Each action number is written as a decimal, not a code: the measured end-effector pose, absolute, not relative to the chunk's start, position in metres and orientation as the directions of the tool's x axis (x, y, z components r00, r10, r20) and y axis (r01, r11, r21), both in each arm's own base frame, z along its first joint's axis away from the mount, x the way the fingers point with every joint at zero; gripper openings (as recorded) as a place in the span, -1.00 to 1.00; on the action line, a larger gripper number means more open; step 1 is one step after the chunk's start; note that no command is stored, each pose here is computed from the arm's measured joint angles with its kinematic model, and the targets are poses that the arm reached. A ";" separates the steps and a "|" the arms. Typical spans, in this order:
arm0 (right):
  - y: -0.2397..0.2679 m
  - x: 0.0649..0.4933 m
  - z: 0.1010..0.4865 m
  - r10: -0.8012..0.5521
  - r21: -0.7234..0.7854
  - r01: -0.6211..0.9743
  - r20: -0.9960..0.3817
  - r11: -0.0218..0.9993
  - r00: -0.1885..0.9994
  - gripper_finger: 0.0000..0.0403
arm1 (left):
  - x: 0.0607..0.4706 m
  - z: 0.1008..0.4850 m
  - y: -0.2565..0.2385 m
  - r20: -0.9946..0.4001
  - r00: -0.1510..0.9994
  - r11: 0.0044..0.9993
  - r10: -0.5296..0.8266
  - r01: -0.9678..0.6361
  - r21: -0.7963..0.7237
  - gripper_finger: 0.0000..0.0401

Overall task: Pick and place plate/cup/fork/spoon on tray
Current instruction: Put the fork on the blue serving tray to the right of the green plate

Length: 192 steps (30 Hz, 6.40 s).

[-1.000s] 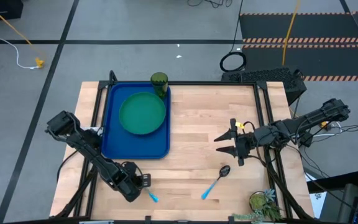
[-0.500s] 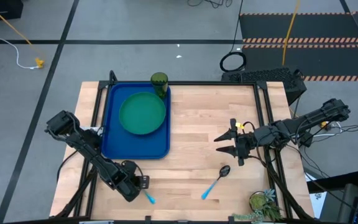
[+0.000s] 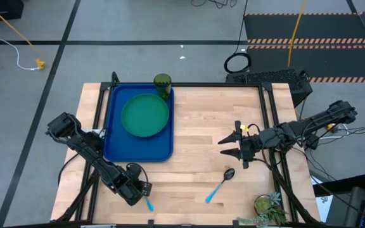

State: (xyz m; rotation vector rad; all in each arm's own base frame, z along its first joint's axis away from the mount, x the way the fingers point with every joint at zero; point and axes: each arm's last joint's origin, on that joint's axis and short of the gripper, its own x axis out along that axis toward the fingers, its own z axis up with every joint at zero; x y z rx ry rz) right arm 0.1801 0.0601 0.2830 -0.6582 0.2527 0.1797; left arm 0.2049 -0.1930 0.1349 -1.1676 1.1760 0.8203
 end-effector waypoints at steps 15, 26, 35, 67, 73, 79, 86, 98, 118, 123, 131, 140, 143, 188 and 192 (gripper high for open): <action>0.060 0.180 0.283 0.085 -0.580 -0.244 -0.288 0.777 0.954 -0.13 | 0.208 0.136 -0.189 -0.970 0.223 0.397 -0.102 -0.885 -0.245 -0.93; 0.060 0.180 0.283 0.085 -0.580 -0.245 -0.289 0.777 0.954 -0.13 | 0.216 0.139 -0.179 -0.968 0.213 0.607 -0.130 -0.755 -0.247 -0.93; 0.060 0.180 0.283 0.085 -0.580 -0.245 -0.289 0.777 0.954 -0.13 | 0.226 0.152 -0.179 -0.957 0.228 0.671 -0.180 -0.683 -0.288 -0.91; 0.059 0.181 0.284 0.079 -0.610 -0.242 -0.281 0.755 0.956 -0.13 | 0.270 0.205 -0.091 -1.000 0.029 0.934 -0.009 -0.358 -0.019 -0.91; 0.052 0.183 0.284 0.043 -0.610 -0.213 -0.281 0.763 0.959 -0.13 | 0.275 0.205 -0.064 -1.000 -0.002 0.967 0.002 -0.255 0.002 -0.91; 0.042 0.186 0.284 -0.012 -0.631 -0.175 -0.281 0.755 0.960 -0.13 | 0.279 0.205 -0.035 -0.999 -0.004 0.985 0.046 -0.164 0.046 -0.91; 0.029 0.188 0.284 -0.075 -0.646 -0.131 -0.281 0.752 0.957 -0.13 | 0.281 0.205 -0.009 -0.997 -0.009 0.995 0.081 -0.054 0.081 -0.91; 0.018 0.192 0.294 -0.137 -0.634 -0.008 -0.180 0.773 0.974 -0.13 | 0.281 0.194 0.007 -0.995 0.021 0.995 0.098 0.016 0.099 -0.91; 0.016 0.193 0.307 -0.186 -0.635 0.114 -0.047 0.764 0.981 -0.13 | 0.293 0.182 0.000 -0.993 0.070 0.993 0.097 0.059 0.101 -0.91; 0.016 0.193 0.308 -0.186 -0.634 0.121 -0.037 0.764 0.982 -0.13 | 0.294 0.176 0.001 -0.994 0.042 0.995 0.099 0.027 0.101 -0.91; 0.016 0.193 0.308 -0.186 -0.635 0.123 -0.033 0.762 0.982 -0.13 | 0.295 0.168 0.001 -0.993 -0.004 0.993 0.115 -0.012 0.115 -0.90; 0.016 0.193 0.308 -0.186 -0.635 0.124 -0.031 0.762 0.982 -0.13 | 0.295 0.165 0.002 -0.988 -0.018 0.989 0.151 0.000 0.151 -0.90; 0.016 0.193 0.308 -0.186 -0.635 0.124 -0.031 0.762 0.982 -0.13 | 0.295 0.165 0.002 -0.986 -0.019 0.986 0.166 -0.002 0.166 -0.89; 0.016 0.193 0.309 -0.185 -0.645 0.128 -0.021 0.753 0.982 -0.13 | 0.287 0.148 0.003 -0.978 -0.013 0.978 0.210 0.015 0.210 -0.84; 0.016 0.193 0.309 -0.185 -0.645 0.128 -0.021 0.753 0.982 -0.13 | 0.287 0.148 0.003 -0.978 -0.013 0.978 0.210 0.012 0.210 -0.84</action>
